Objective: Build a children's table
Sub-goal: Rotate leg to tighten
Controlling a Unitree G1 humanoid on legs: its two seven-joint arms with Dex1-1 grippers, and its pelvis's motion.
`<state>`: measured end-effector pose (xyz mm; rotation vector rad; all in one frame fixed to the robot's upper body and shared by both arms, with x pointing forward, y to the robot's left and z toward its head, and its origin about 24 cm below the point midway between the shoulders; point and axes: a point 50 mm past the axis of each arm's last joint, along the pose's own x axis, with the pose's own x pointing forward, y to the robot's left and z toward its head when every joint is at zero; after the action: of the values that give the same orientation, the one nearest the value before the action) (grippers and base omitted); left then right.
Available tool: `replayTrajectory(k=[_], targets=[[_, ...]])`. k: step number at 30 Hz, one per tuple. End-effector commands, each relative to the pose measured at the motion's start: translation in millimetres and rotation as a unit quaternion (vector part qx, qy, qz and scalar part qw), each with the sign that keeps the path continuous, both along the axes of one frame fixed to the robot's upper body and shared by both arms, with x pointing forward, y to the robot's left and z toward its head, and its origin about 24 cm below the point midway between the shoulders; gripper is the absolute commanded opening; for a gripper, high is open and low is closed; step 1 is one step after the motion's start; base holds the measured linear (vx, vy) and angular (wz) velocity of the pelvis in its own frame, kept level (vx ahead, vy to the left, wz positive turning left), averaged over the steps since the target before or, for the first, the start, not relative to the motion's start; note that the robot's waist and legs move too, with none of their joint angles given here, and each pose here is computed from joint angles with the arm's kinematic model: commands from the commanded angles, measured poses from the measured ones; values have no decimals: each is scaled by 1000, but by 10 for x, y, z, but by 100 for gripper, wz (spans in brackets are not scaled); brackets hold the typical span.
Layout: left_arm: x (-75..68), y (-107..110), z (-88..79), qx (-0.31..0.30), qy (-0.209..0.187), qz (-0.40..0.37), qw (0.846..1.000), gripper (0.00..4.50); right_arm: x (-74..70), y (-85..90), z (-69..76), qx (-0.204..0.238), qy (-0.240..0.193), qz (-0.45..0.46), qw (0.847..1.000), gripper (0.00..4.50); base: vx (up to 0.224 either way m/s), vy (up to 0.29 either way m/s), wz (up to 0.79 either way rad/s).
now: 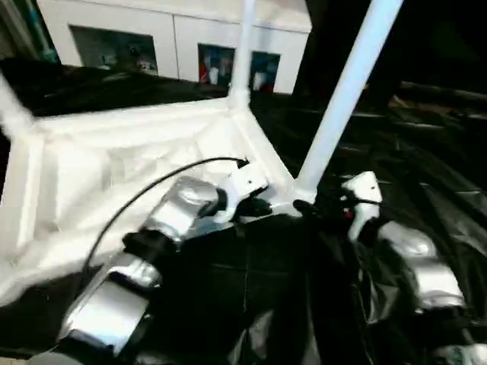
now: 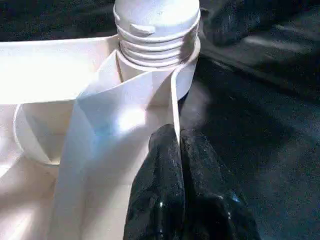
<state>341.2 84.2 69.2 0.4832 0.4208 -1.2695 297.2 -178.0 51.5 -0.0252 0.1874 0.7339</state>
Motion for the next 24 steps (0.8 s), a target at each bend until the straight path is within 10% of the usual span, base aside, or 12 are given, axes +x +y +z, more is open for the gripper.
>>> replayTrajectory(k=[1,24], targets=[[-139,-34,-60,2,29,-71,997,0,-57,21,27,0,2,34,999,373,0,0,0],[-250,113,-28,10,40,-102,994,0,-171,115,-76,-22,27,104,994,299,0,0,0]])
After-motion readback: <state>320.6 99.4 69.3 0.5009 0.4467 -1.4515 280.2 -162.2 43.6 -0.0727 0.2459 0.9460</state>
